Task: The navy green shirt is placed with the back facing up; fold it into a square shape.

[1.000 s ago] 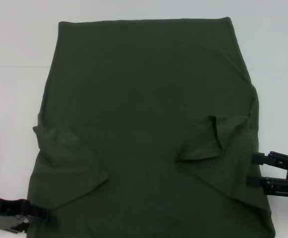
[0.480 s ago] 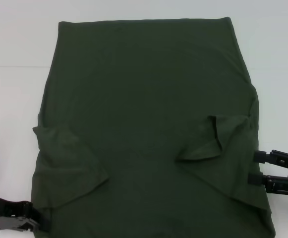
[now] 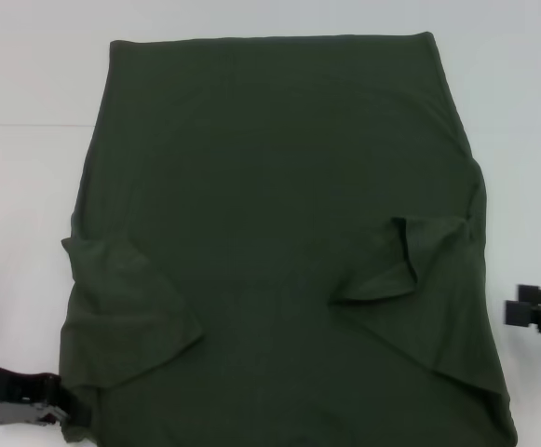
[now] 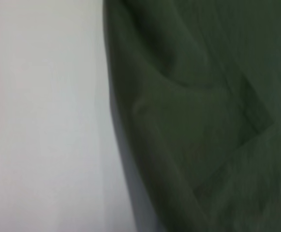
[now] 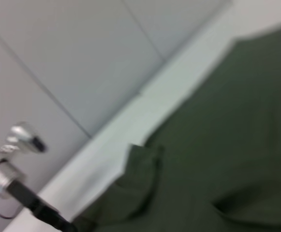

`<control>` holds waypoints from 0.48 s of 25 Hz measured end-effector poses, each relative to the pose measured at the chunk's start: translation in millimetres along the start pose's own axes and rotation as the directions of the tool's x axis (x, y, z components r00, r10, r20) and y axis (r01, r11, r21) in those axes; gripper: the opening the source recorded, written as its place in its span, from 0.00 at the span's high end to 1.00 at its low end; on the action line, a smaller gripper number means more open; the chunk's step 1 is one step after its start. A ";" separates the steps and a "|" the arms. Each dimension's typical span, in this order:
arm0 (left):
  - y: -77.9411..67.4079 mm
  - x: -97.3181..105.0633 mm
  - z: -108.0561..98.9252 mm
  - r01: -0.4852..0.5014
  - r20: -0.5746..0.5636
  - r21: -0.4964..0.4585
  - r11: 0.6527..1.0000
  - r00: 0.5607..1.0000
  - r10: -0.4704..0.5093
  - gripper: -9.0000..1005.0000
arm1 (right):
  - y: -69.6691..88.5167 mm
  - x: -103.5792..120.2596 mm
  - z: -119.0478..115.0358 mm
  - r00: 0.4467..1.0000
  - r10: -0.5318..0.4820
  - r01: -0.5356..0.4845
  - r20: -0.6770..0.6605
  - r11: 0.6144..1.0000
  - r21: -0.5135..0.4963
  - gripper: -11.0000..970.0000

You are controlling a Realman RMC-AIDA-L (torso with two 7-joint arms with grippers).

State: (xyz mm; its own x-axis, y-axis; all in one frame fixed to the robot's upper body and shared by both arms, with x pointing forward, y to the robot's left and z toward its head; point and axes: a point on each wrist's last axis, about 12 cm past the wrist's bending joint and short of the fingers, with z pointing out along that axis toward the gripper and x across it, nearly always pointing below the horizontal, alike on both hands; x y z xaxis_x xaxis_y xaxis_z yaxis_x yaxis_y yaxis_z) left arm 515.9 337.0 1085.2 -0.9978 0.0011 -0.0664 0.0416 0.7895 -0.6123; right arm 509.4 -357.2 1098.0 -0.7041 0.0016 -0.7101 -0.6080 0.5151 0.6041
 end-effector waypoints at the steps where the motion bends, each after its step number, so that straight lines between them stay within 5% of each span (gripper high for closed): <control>1: 0.1 -0.3 -0.5 -0.004 0.003 0.000 1.000 1.000 0.004 0.94 | 0.4 -4.8 -3.8 0.999 0.035 -0.035 -0.023 0.999 0.017 0.05; 5: 0.4 -1.4 -2.4 -0.021 0.011 -0.002 1.000 1.000 0.021 0.95 | 12.2 -45.7 -18.6 0.953 0.242 -0.217 -0.182 0.965 0.148 0.06; 12: -1.5 -1.5 -0.7 -0.051 -0.003 0.000 0.999 0.999 0.051 0.95 | 22.1 -84.7 -1.6 0.856 0.350 -0.234 -0.381 0.918 0.320 0.06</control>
State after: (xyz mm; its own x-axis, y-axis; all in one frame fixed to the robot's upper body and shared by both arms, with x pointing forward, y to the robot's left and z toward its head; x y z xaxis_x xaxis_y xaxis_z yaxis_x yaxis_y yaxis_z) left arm 517.3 336.3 1086.7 -0.9946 0.0433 -0.0947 0.0923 0.7884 -0.6082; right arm 555.0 -347.3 1172.1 -0.9553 -0.1447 -0.2579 -0.2765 0.7466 0.6051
